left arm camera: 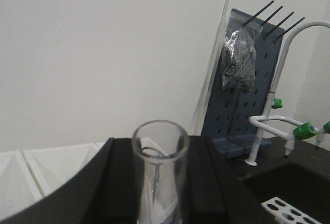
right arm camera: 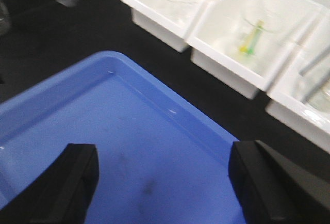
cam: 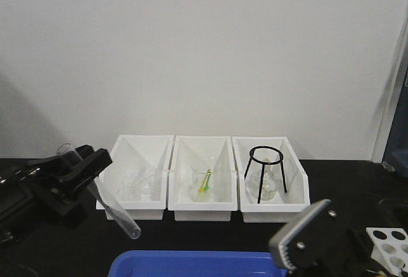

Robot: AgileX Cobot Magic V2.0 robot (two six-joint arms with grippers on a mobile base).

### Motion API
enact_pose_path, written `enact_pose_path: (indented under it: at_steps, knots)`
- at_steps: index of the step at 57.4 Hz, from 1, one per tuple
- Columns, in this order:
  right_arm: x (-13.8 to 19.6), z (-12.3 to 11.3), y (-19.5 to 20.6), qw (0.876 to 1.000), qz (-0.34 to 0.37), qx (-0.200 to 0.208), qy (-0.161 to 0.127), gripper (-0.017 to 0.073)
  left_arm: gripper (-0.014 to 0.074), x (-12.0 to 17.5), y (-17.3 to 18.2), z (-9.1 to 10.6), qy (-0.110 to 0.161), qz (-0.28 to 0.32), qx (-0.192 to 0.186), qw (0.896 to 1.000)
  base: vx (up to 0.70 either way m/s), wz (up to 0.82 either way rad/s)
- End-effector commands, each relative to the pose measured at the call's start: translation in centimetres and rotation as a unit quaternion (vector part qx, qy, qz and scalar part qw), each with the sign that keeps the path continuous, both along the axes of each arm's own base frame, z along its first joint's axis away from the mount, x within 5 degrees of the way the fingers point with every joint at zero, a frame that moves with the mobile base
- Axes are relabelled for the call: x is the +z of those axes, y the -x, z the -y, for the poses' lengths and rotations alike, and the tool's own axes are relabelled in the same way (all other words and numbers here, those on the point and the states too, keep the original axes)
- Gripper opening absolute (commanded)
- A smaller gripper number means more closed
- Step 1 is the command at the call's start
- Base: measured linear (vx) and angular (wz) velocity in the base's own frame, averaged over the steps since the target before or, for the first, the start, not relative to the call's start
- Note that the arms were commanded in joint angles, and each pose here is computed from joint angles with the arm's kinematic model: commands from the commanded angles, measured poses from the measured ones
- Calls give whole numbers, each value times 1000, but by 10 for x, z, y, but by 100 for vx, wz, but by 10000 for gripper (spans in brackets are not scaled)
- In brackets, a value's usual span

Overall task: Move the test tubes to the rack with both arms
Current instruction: 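Lift the test tube up out of the beaker with the left gripper, then grasp the held tube with the right gripper and open the left gripper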

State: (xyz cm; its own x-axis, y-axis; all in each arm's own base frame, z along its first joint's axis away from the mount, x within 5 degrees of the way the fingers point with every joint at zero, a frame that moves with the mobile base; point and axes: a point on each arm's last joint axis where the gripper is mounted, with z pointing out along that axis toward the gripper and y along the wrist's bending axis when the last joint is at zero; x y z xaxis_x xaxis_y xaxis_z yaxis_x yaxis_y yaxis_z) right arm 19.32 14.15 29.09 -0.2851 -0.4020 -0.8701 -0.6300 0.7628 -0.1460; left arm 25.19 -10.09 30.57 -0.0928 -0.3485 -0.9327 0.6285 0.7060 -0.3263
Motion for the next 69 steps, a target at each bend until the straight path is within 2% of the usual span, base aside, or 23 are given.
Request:
enact_pose_path:
  at_steps: [1, 4, 9, 19, 25, 44, 57, 69]
  knots:
    - [27, -21, -9, 998, 46, 28, -29, 592, -18, 19, -8, 12, 64, 7, -29, 998, 0, 0]
    - [33, -33, -14, 998, 47, 38, -30, 591, -18, 14, -14, 18, 80, -16, -42, 996, 0, 0]
    - [41, -50, -23, 997, 44, 49, -27, 591, -18, 4, -19, 30, 92, -44, -62, 993, 0, 0]
    - [40, -72, -43, 999, 15, 48, -3, 590, -18, -14, -18, 53, 72, -66, -108, 989, 0, 0]
    - [40, -80, -52, 999, 8, 46, 0, 591, -18, -19, -16, 61, 70, -73, -124, 987, 0, 0]
    - [33, -91, -64, 999, 7, 48, -1, 591, -18, -20, -11, 71, 77, -67, -150, 983, 0, 0]
    - [34, -92, -64, 999, 10, 48, -4, 582, -18, -20, -2, 82, 63, -61, -187, 978, 0, 0]
    - [34, -92, -64, 999, 10, 48, -5, 582, -18, -21, 1, 85, 61, -62, -195, 977, 0, 0]
